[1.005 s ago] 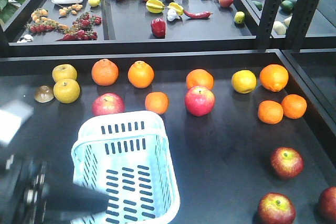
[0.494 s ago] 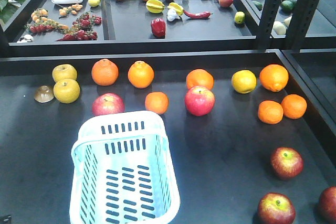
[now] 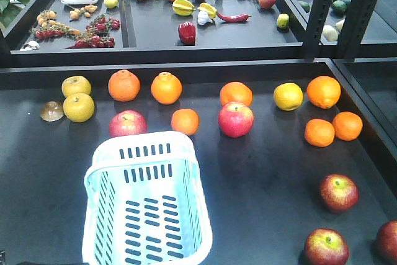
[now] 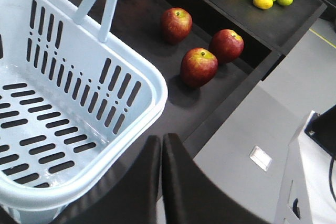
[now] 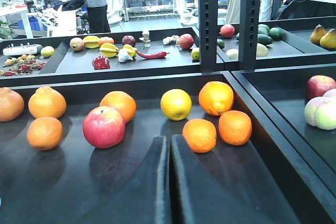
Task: Pick three apples into basket with both arms
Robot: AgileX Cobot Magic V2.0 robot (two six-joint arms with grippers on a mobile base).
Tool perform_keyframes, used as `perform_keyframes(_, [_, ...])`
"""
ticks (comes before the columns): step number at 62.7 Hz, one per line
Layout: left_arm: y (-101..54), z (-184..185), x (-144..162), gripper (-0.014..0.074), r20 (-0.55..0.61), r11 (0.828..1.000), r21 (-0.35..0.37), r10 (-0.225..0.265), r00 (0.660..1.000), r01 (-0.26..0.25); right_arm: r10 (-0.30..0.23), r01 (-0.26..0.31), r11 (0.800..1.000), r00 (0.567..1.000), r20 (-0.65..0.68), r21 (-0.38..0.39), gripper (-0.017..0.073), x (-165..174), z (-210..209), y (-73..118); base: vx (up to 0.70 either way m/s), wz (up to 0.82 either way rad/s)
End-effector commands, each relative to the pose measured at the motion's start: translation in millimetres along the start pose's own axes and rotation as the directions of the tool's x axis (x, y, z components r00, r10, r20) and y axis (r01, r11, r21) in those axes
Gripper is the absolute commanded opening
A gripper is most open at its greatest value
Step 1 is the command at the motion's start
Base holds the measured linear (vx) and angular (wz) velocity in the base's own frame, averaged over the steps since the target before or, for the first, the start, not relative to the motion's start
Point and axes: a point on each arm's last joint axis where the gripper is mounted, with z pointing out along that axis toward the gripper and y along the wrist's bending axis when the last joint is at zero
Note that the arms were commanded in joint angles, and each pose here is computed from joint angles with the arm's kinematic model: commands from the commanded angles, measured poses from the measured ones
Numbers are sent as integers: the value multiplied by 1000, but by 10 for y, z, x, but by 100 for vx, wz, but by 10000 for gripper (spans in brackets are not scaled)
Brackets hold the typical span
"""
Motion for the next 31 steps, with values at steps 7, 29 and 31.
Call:
perform_keyframes(7, [40,-14,-108,-8,45,998,-59,12,999,-10,-7,7,1000,998,59,0,-5,-20,5,2,0,0])
perform_keyframes(29, [210,-44,-160,-8,100,969,-247,25,995,0,-7,7,1000,998,63,0,-5,-23,5,2,0,0])
perform_keyframes(31, [210,-44,-160,-8,100,969,-247,25,995,0,-7,7,1000,998,70,-1,-5,-29,5,2,0,0])
